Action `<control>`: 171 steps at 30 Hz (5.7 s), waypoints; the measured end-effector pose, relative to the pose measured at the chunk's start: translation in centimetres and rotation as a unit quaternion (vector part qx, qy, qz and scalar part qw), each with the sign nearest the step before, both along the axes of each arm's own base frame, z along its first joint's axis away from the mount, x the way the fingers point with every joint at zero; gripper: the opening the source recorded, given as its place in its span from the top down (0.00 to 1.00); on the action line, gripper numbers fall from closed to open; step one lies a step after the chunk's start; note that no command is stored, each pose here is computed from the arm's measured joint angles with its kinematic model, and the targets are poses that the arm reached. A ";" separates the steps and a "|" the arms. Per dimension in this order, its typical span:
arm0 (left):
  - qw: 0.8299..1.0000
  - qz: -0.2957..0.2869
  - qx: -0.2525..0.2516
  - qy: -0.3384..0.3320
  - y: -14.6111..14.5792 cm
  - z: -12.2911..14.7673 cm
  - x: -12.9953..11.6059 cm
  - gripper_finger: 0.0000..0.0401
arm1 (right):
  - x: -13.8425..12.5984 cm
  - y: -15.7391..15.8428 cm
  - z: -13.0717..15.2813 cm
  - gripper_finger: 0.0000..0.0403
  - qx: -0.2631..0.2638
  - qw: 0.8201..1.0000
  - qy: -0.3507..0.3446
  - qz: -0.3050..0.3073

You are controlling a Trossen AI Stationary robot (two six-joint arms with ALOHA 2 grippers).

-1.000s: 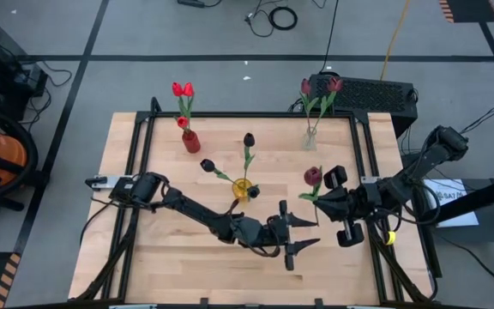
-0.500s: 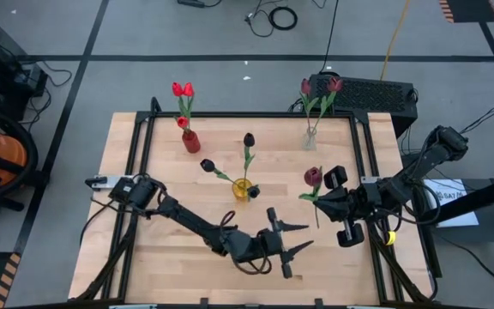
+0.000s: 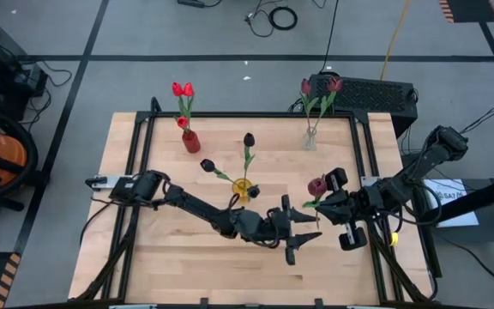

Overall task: Sort flowers into vase by color
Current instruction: Put the dark red flower into the transparent vase, then return to Home Position

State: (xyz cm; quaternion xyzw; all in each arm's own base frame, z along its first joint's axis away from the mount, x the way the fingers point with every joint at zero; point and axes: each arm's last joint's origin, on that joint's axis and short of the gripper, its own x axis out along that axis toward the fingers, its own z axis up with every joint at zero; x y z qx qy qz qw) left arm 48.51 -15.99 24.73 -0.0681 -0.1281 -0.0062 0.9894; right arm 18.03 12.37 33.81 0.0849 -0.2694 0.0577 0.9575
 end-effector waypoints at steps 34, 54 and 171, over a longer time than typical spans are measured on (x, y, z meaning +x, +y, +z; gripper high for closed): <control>0.995 -0.017 0.009 0.093 0.1 -2.2 0.3 0.96 | -3.5 -2.7 -1.1 0.60 0.038 0.976 0.206 0.067; 0.988 -0.004 0.016 0.157 0.3 -3.4 0.3 0.96 | -4.2 -3.3 -1.9 0.69 0.011 0.965 0.256 0.059; 0.948 0.018 0.073 0.310 -10.7 -6.9 -6.2 0.67 | -3.9 -18.2 -14.7 0.50 0.087 0.825 0.319 -0.458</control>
